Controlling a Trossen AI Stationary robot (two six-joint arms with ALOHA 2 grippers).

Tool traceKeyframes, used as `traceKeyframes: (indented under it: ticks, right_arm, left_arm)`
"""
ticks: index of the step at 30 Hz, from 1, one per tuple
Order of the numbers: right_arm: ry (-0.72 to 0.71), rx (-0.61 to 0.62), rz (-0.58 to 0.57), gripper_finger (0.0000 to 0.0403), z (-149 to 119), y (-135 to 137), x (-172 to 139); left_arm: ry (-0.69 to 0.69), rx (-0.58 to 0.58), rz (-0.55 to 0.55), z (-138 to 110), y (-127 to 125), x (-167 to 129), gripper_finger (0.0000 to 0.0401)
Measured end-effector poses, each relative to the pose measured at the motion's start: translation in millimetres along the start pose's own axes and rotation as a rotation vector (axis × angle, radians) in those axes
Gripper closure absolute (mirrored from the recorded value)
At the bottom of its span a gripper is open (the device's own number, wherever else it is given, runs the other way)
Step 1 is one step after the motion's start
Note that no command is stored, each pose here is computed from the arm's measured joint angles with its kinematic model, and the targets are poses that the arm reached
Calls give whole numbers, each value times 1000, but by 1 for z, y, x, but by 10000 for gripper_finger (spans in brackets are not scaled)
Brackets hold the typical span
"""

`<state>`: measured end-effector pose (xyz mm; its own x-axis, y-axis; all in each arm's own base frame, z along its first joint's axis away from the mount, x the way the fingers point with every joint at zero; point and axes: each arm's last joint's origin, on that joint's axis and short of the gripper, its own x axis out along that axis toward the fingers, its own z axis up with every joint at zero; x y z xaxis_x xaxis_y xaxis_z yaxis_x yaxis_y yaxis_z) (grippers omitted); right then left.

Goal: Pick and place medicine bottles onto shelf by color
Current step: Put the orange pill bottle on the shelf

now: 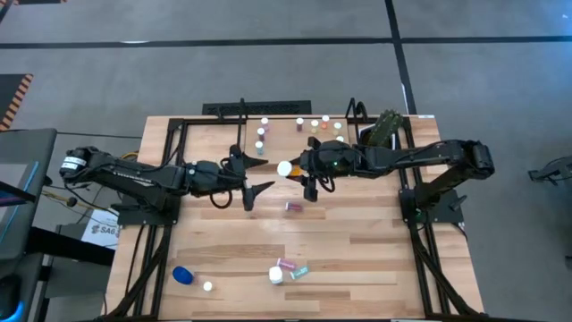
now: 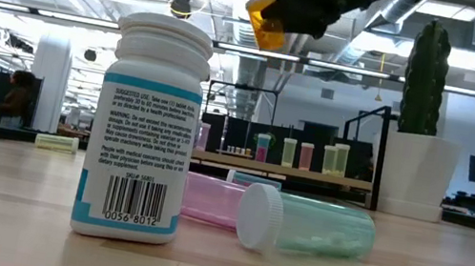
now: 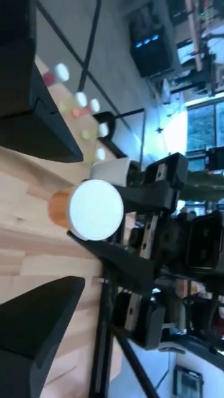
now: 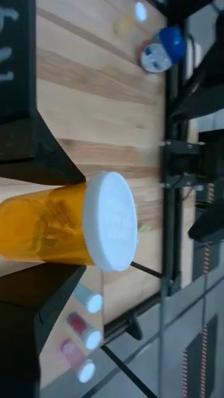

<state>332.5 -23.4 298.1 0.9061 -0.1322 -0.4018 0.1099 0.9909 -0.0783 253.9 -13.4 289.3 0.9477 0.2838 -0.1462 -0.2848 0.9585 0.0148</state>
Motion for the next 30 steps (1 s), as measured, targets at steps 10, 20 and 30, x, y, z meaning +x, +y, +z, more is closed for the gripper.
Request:
traceKeyframes:
  ticks: [10,20,30]
  right_arm:
    - [-131,2,0,203,13,3,-1]
    - [-229,-94,28,203,22,18,-4]
    - [-235,-103,25,203,23,18,-4]
  left_arm:
    - [-119,104,-16,3,-5,15,106]
    - [-204,137,17,7,-7,21,107]
    - [-219,114,35,8,-6,21,124]
